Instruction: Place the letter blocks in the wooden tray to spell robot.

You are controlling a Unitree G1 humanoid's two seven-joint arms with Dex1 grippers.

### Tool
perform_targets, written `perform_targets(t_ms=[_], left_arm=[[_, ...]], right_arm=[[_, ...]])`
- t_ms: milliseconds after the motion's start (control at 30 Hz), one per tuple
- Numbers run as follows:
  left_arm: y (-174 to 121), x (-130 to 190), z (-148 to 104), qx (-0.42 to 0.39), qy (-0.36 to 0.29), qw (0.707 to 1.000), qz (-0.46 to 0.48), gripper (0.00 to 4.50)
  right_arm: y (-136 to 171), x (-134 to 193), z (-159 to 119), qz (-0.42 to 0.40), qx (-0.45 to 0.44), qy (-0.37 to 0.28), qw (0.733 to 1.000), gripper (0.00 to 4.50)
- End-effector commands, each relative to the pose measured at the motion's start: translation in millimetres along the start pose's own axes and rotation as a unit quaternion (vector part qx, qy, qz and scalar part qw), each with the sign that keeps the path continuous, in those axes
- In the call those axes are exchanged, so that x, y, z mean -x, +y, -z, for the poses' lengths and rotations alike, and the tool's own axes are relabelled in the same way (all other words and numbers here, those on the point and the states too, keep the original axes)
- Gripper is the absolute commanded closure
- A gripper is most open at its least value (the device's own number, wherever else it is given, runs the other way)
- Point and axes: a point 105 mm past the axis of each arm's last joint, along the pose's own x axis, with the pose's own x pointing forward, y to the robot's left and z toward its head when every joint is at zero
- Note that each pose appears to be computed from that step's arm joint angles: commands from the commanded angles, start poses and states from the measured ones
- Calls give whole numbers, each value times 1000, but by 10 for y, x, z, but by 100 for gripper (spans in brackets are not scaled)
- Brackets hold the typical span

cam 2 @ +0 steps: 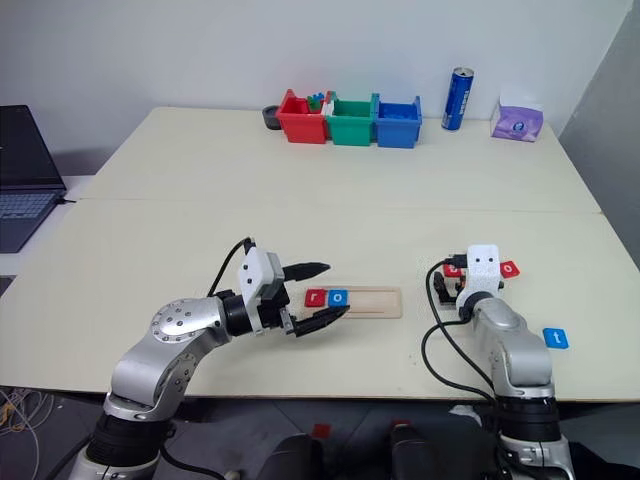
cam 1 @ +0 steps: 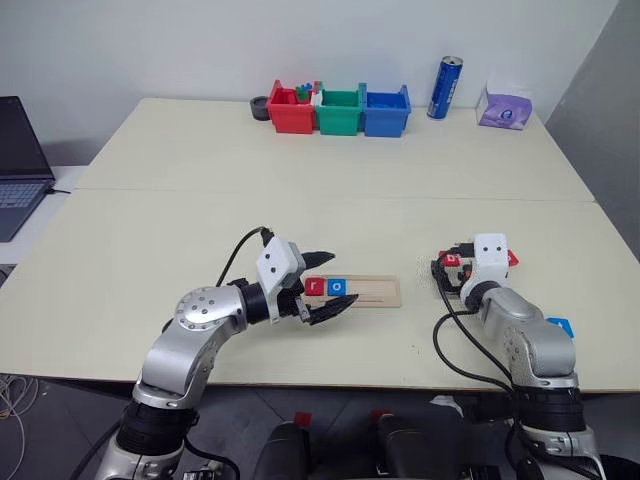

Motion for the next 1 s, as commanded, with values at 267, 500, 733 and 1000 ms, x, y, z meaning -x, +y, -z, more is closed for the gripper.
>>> perform_targets(t_ms=[267,500,733,1000], left_arm=[[14,-2,-130,-19,-13,1000,-4,0],[5,-22,-136,-18,-16,1000,-1,0],[-118,54,-57,-11,1,1000,22,0],[-193,104,-13,-3,9,999,32,0]], right_arm=[[81,63,0,9,-19,4,1000,166],[216,173,19,-23,-2,23,999,302],[361,675,131,-112,53,100,987,302],[600,946,297,-168,44,158,972,302]])
